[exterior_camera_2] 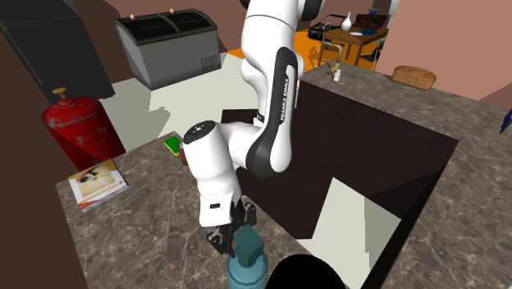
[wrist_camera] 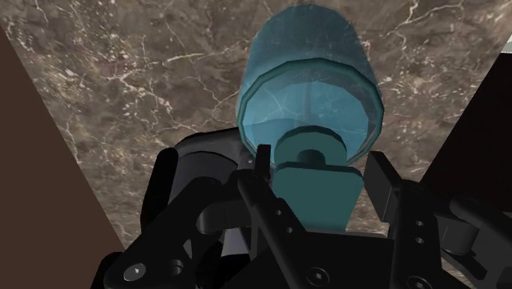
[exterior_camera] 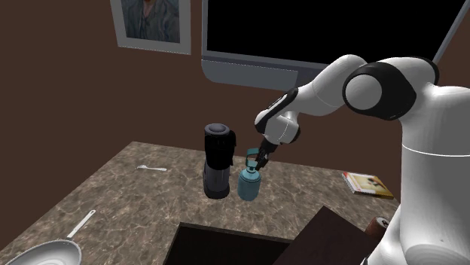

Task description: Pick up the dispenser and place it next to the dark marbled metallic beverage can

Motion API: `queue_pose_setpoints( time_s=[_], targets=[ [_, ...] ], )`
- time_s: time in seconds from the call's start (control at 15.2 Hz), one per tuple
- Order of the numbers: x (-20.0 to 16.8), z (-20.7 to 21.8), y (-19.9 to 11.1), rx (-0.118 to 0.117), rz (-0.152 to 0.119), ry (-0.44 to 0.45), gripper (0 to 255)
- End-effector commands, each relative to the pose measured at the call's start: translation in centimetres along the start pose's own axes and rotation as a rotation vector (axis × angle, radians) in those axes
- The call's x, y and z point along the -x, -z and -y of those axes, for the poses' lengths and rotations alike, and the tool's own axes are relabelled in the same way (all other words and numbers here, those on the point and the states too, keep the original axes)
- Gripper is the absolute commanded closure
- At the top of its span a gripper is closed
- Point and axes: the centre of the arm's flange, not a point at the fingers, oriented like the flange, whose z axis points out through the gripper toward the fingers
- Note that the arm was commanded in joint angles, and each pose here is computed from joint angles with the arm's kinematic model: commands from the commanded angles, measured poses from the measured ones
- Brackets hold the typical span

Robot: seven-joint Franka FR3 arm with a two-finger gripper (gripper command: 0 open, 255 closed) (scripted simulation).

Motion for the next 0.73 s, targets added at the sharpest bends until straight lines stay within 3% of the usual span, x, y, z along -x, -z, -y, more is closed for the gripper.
queue_pose_setpoints(
  time_s=[0.0,0.33,0.66],
  targets=[
    [0.0,0.0,0.0,-0.001,0.000,0.000,255],
    [0.0,0.0,0.0,-0.001,0.000,0.000,255],
    [-0.8,0.0,2.5,-0.001,0.000,0.000,255]
  ],
)
